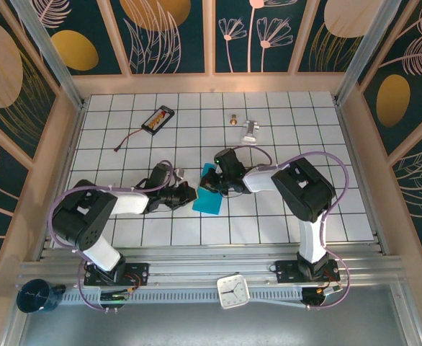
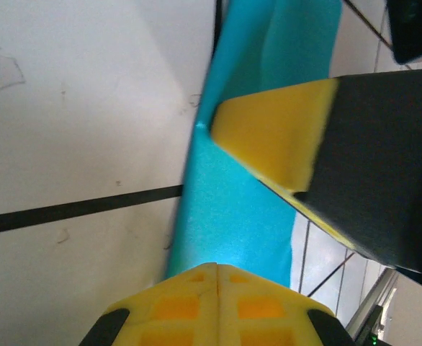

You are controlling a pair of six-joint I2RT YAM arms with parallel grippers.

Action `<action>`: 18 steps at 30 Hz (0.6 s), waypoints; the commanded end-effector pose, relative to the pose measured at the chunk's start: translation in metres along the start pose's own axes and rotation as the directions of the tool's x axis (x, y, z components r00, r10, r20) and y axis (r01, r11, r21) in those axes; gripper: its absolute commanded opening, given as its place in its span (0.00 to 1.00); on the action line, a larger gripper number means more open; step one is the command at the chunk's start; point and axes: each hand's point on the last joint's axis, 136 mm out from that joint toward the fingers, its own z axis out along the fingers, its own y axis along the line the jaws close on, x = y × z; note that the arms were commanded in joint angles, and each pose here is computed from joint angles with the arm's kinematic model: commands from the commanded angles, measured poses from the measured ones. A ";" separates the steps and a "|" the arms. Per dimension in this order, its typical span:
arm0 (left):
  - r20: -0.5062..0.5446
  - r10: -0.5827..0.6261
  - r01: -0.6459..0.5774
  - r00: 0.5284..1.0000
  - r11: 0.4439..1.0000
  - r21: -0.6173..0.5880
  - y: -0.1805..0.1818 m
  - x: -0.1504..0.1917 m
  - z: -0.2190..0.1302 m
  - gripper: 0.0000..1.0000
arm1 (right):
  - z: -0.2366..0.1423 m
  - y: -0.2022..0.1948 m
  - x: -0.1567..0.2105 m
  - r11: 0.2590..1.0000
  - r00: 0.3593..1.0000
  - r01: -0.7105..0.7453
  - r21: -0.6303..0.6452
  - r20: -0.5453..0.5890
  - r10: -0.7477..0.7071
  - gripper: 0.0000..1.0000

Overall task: Fold a paper plane with a square sheet of paper (pick it up from the middle)
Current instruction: First fold in half a square sheet of paper at the center of the table.

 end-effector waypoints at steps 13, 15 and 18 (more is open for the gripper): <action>-0.016 -0.024 0.024 1.000 1.000 -0.001 -0.004 -0.009 0.018 0.00 | 0.001 -0.030 0.013 0.993 0.998 -0.055 0.102 -0.007 0.056 0.00; -0.010 -0.029 0.029 1.000 0.999 -0.027 0.003 -0.009 0.020 0.00 | 0.002 -0.030 0.014 0.993 0.998 -0.054 0.104 -0.009 0.055 0.00; -0.015 -0.032 0.030 0.999 0.997 -0.075 0.015 -0.006 0.021 0.00 | 0.001 -0.030 0.014 0.993 0.999 -0.051 0.105 -0.010 0.052 0.00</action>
